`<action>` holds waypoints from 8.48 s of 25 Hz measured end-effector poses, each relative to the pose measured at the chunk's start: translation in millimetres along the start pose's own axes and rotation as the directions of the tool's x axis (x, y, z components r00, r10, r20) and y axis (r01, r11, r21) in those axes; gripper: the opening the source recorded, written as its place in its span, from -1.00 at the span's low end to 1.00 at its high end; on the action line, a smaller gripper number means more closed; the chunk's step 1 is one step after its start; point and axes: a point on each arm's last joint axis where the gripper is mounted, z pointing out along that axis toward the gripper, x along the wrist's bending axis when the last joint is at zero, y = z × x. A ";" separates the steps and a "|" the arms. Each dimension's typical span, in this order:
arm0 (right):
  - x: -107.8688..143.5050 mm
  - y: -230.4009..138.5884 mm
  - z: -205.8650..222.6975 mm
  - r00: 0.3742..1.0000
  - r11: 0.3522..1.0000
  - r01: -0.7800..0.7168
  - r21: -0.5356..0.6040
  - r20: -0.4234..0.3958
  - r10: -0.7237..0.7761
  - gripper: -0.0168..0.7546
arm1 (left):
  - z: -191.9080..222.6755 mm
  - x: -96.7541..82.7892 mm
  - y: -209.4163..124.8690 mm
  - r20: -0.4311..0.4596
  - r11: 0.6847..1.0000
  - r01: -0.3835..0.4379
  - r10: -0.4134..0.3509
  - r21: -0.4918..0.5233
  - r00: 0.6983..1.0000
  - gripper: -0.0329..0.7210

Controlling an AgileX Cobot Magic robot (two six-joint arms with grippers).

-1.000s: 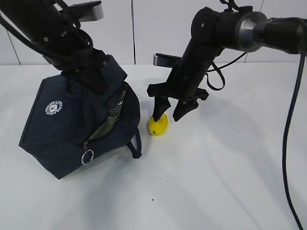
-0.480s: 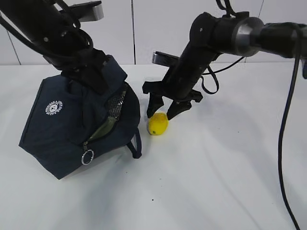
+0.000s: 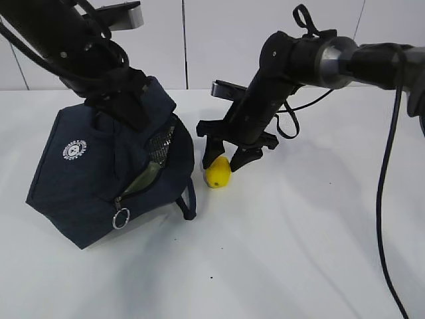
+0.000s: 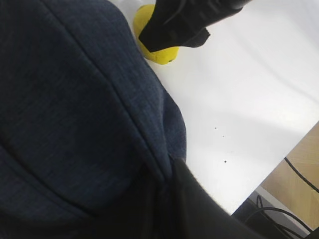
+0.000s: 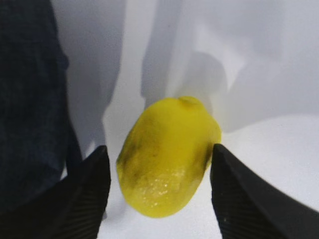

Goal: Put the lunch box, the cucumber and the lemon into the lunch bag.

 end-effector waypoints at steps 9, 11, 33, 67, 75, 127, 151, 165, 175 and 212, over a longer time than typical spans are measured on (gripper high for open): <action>-4.2 -0.8 9.7 1.000 1.000 -0.017 0.014 0.005 0.016 0.13 | 0.0 0.0 0.0 0.000 1.000 0.000 0.000 0.000 1.000 -0.88; -4.2 -0.8 9.7 1.000 1.000 -0.017 0.014 0.005 0.016 0.02 | 0.0 -0.1 -0.2 0.001 1.000 0.000 0.000 0.002 1.000 -0.88; 36.2 15.6 -47.8 0.897 0.978 0.189 -0.091 -0.389 -0.209 -0.21 | 0.0 -0.1 1.0 0.002 1.000 0.003 -0.003 -0.011 1.000 -0.88; 44.2 20.6 2.8 0.708 0.977 0.129 -0.169 -0.674 -0.211 0.26 | -0.7 -1.3 3.2 0.012 0.999 0.013 -0.012 -0.037 1.000 -0.88; 21.7 26.4 -39.7 0.804 0.956 0.206 -0.209 -0.521 -0.287 0.26 | -0.7 -1.6 3.1 0.015 0.999 0.015 -0.014 -0.036 1.000 -0.88; 32.8 -218.1 -275.5 0.866 0.575 0.481 -0.662 0.257 -0.428 -0.19 | -0.7 -1.7 3.3 0.016 0.999 0.016 -0.015 -0.038 1.000 -0.88; -11.4 -150.0 -91.0 0.935 0.875 0.095 -0.475 -0.260 -0.242 0.14 | -0.7 -1.9 3.3 0.018 0.999 0.016 -0.016 -0.038 1.000 -0.88; -14.7 -90.7 -25.3 0.835 0.921 0.063 -0.384 -0.486 -0.259 0.20 | -0.7 -2.8 0.7 0.028 1.000 0.016 -0.015 -0.009 0.999 -0.88; -24.3 -75.8 12.2 0.758 0.935 -0.110 -0.338 -0.637 -0.141 0.19 | -0.7 -2.9 0.5 0.029 1.000 0.013 -0.013 -0.007 1.000 -0.88; -36.9 -57.8 -28.9 0.702 0.919 -0.036 -0.392 -0.665 -0.256 -0.96 | -1.2 -11.0 3.0 0.119 0.998 0.064 -0.060 -0.028 0.991 -0.88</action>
